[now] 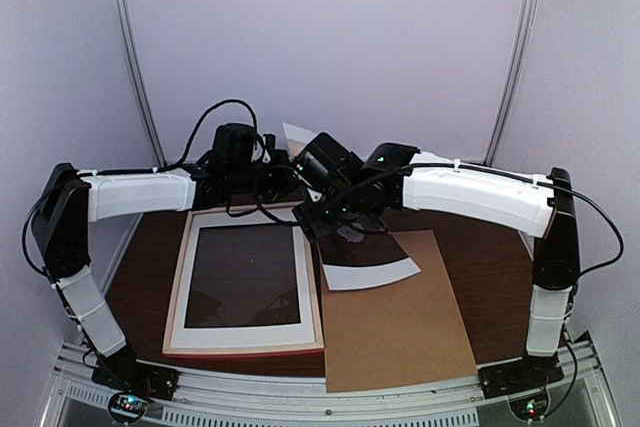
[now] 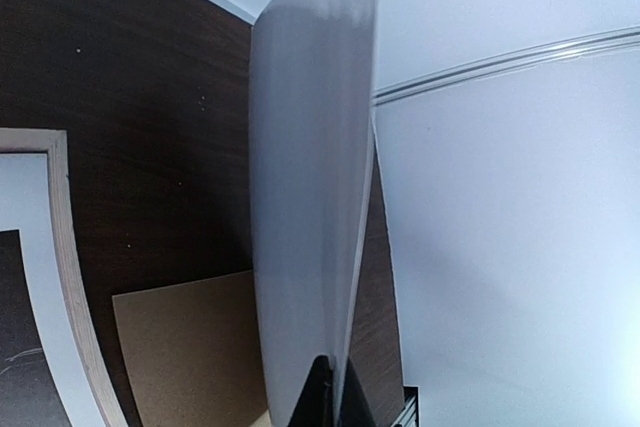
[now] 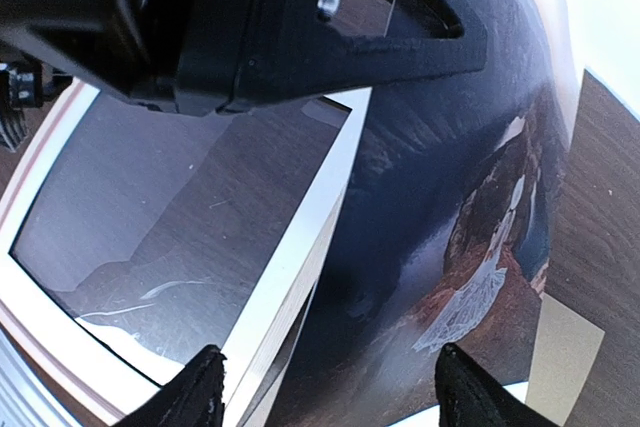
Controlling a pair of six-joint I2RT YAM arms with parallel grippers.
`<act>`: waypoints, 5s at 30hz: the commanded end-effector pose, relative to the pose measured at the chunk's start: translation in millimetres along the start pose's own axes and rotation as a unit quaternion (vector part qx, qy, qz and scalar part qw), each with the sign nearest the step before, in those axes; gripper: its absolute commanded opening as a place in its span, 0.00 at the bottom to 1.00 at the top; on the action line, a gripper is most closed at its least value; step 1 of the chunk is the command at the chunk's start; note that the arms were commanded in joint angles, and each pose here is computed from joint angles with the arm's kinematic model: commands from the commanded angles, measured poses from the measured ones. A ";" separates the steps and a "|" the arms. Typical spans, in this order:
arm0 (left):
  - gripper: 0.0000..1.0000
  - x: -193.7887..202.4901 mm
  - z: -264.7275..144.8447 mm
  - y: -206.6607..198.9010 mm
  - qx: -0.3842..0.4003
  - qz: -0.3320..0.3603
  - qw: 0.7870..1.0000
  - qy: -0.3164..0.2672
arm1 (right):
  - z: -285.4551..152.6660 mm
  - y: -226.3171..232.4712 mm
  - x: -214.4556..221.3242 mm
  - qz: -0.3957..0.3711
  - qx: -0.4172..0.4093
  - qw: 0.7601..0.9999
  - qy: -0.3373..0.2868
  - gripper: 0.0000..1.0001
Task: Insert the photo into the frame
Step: Pass from the left arm to the right, then turn over the photo.
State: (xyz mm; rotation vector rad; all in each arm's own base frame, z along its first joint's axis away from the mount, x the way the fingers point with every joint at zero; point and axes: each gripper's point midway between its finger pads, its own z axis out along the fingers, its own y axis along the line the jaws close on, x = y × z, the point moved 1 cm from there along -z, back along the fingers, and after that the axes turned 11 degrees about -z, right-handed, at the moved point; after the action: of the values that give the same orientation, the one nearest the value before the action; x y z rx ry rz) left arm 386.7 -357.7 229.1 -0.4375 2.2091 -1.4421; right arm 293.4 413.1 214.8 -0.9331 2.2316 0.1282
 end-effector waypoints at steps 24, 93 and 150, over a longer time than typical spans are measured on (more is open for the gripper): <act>0.00 -4.9 -17.4 -18.7 0.056 -0.017 0.998 -0.020 | 0.8 -15.4 11.8 -0.084 0.149 0.983 0.064 0.30; 0.98 -127.7 -246.3 160.0 -0.388 0.141 0.882 -0.226 | 105.2 -47.2 54.4 0.463 -0.270 0.844 0.024 0.00; 0.54 -76.0 -198.7 298.4 -0.445 0.044 0.894 -0.024 | 105.7 -47.4 86.1 0.437 -0.247 0.863 0.056 0.00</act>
State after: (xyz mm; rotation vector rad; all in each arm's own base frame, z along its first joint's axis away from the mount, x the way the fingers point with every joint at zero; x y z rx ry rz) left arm 340.0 -49.9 30.0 -0.6100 2.7262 -0.2162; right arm 338.8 363.5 73.1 -0.0375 2.6625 1.1048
